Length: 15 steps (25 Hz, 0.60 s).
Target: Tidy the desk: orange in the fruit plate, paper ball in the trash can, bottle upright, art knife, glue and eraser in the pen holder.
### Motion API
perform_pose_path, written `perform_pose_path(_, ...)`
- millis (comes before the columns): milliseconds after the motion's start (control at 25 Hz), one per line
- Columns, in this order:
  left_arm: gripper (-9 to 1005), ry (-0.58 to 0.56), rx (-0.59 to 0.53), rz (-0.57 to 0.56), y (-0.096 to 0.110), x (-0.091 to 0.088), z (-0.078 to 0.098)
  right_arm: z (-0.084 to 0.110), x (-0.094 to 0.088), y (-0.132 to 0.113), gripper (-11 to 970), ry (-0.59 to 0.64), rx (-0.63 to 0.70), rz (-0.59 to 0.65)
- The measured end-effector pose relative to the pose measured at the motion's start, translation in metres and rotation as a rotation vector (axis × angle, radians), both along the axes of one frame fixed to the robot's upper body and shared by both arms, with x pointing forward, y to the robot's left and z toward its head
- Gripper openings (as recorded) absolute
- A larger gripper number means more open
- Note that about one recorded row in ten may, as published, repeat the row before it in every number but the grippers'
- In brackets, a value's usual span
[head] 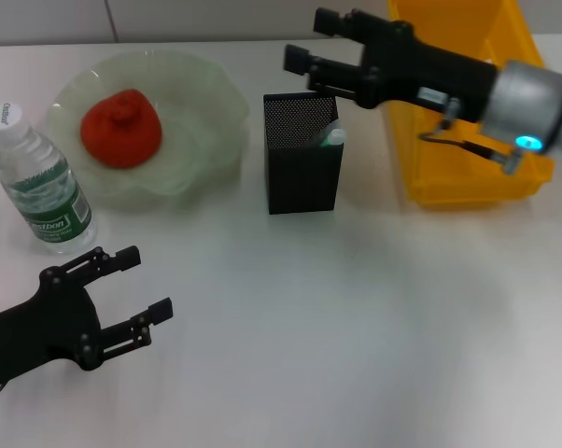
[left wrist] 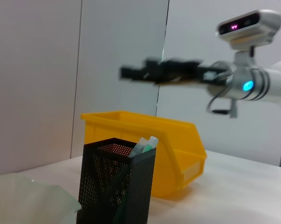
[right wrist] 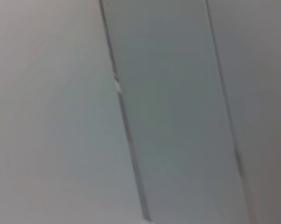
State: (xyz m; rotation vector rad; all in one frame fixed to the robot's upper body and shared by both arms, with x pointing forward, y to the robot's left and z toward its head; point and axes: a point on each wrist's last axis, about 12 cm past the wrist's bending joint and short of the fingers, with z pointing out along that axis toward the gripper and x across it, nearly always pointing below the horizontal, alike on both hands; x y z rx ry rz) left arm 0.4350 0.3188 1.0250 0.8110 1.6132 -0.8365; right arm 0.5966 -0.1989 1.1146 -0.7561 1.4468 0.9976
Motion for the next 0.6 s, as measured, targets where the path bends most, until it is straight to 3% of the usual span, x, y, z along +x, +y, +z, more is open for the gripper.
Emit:
perform_pose_path(280,755,0.000,-0.012,-0.011,-0.001,0.000,0.001,0.015,-0.046,-0.039,768,-0.088,0.065,0.217)
perform_pose_path(600,742,-0.006,-0.036,-0.061,-0.006,0.004,0.007,-0.005,-0.080,-0.066,768,-0.026,-0.026,0.327)
